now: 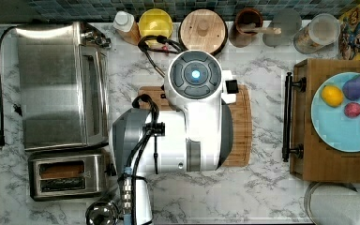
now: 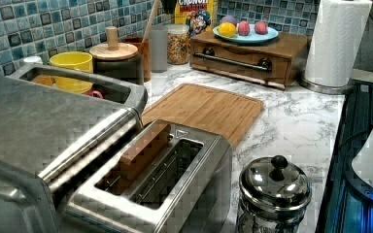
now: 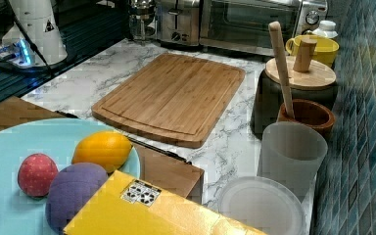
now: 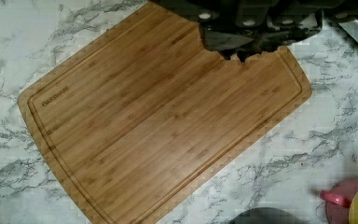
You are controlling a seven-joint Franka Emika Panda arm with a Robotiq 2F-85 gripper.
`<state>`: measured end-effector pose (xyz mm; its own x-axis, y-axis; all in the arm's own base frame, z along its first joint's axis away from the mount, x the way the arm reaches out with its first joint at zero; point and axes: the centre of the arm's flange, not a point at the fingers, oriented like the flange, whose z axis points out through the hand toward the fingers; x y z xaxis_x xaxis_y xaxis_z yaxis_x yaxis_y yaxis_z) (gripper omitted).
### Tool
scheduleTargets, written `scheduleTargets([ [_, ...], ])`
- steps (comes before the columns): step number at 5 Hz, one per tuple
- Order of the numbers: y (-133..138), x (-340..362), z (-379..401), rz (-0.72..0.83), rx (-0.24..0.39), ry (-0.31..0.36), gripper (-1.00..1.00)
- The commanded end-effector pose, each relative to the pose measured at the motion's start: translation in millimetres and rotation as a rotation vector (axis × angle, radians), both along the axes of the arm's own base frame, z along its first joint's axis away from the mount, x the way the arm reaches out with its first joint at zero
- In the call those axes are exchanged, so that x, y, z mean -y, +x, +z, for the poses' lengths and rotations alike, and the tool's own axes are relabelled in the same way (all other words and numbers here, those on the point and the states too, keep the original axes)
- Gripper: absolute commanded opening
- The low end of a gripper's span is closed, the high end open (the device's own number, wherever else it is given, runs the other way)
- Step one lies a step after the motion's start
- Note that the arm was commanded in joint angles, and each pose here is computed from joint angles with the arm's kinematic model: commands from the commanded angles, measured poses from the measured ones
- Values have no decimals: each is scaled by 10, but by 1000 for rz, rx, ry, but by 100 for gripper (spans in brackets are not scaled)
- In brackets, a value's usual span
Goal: Turn on the toaster.
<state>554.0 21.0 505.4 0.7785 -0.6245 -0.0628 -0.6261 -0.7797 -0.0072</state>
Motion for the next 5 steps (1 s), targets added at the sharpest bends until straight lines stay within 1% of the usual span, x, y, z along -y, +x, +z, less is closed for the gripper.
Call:
scheduleTargets([
  [1, 2, -12, 4, 17, 4, 1, -100],
  [2, -213, -349, -55, 167, 81, -22, -100],
  [3, -399, -720, -55, 332, 129, 4, -100],
  [4, -580, -950, -101, 417, 176, 28, -100],
  [5, -679, -1075, -106, 495, 173, 77, -100],
])
